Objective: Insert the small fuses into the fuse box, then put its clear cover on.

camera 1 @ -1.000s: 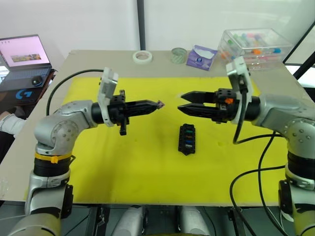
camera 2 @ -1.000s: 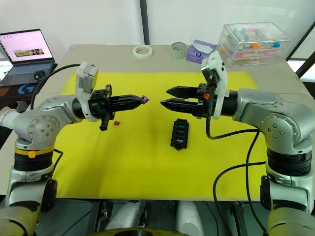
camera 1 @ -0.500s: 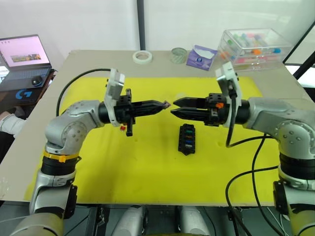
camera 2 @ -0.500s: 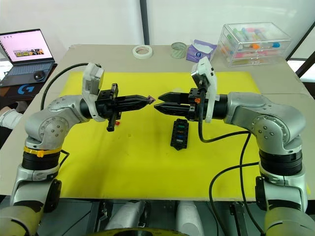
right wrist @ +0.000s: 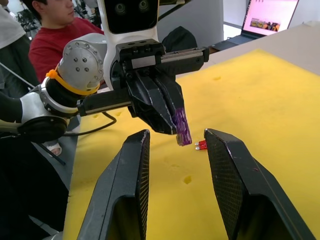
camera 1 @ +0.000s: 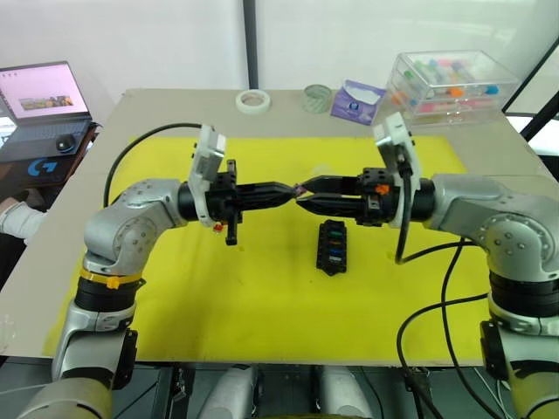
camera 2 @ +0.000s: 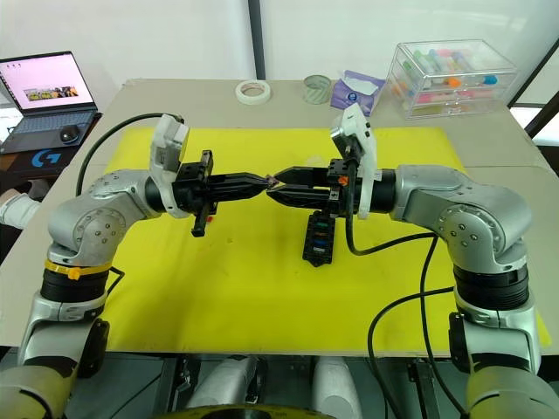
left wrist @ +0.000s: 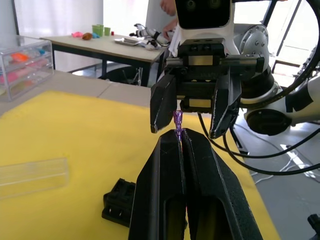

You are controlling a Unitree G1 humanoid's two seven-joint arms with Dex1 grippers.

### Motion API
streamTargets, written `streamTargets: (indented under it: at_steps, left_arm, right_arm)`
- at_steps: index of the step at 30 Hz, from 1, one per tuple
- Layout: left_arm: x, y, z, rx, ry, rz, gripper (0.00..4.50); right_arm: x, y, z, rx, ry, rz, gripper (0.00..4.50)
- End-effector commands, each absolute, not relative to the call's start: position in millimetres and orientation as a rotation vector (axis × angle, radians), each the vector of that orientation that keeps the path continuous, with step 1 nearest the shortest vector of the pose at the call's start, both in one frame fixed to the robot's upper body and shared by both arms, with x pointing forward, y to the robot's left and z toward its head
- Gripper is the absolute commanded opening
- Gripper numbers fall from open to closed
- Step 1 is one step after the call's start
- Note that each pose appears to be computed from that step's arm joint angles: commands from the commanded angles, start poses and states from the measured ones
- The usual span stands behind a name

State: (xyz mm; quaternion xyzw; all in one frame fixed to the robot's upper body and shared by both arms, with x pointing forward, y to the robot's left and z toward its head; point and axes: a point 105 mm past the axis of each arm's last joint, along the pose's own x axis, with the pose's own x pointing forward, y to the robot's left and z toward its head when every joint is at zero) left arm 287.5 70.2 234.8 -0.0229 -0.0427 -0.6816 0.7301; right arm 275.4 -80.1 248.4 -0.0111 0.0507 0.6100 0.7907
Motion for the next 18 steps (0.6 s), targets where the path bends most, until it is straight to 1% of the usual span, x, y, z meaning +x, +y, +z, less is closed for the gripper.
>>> streamTargets:
  at_steps: [1,3,4,12,17,18]
  left_arm:
    - [282.8,69.7,242.3,-0.023,-0.132,-1.515,0.0]
    - [282.4,69.7,242.1,-0.023,-0.132,-1.516,0.0]
    - [282.2,69.8,242.2,-0.024,-0.132,-1.516,0.0]
    - [281.0,69.8,240.5,-0.027,-0.124,-1.519,0.0]
    - [279.1,72.3,234.6,-0.012,-0.064,-1.525,0.0]
    - [278.5,72.6,234.3,-0.009,-0.058,-1.531,0.22]
  right_arm:
    - [272.7,-78.5,261.0,-0.031,0.053,1.328,0.92]
    - [271.9,-78.4,261.0,-0.026,0.057,1.333,0.26]
    - [271.7,-78.4,261.0,-0.026,0.058,1.334,0.02]
    - [271.1,-80.3,260.0,-0.024,0.07,1.34,0.02]
    - [270.1,-82.6,259.5,-0.019,0.087,1.349,0.02]
    - [270.3,-83.3,259.4,-0.02,0.09,1.35,0.01]
